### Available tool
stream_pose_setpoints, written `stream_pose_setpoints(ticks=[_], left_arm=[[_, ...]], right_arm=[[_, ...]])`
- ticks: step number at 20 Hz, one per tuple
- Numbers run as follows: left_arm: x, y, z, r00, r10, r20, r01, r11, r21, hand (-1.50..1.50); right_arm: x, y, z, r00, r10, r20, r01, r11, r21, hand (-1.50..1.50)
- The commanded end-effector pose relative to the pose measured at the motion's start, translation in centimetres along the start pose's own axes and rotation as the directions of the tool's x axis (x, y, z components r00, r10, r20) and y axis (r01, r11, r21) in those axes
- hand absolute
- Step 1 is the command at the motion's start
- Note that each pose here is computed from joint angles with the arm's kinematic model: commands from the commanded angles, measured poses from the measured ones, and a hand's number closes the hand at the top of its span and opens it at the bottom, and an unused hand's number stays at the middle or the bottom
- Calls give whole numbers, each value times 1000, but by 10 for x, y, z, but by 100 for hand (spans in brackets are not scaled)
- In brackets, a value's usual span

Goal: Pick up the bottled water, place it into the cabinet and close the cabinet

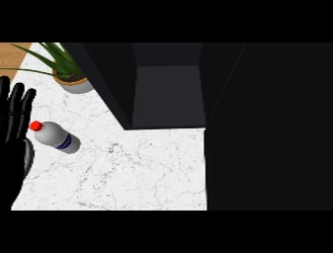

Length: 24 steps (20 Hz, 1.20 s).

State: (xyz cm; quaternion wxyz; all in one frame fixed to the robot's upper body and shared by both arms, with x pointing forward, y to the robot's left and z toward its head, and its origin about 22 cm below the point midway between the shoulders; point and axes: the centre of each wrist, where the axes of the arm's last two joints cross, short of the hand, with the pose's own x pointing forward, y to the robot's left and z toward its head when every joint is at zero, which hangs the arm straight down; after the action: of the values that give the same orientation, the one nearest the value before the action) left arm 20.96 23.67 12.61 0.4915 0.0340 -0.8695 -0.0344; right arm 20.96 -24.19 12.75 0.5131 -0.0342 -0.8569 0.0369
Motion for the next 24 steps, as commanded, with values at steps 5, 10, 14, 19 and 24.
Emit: stream_pose_setpoints(ticks=[5, 10, 14, 19, 24], left_arm=[[-4, -15, -30, 990, -130, -50, 138, 965, 222, -150], [0, -41, -21, 955, 176, -238, -107, 955, 276, -150], [13, -64, -19, 957, 173, -232, -100, 950, 296, -150], [48, -85, -34, 959, 175, -224, -100, 946, 310, -150], [62, -82, -6, 951, 174, -255, -93, 949, 300, -150]], right_arm=[[24, -7, 45, 1000, -9, -10, 10, 1000, 19, -150], [26, 6, 45, 964, -218, -151, 240, 959, 150, -150], [60, -3, 70, 957, -234, -170, 262, 950, 168, -150], [80, -18, 65, 961, -214, -173, 241, 958, 156, -150], [69, -25, 71, 957, -235, -171, 258, 957, 131, -150]])
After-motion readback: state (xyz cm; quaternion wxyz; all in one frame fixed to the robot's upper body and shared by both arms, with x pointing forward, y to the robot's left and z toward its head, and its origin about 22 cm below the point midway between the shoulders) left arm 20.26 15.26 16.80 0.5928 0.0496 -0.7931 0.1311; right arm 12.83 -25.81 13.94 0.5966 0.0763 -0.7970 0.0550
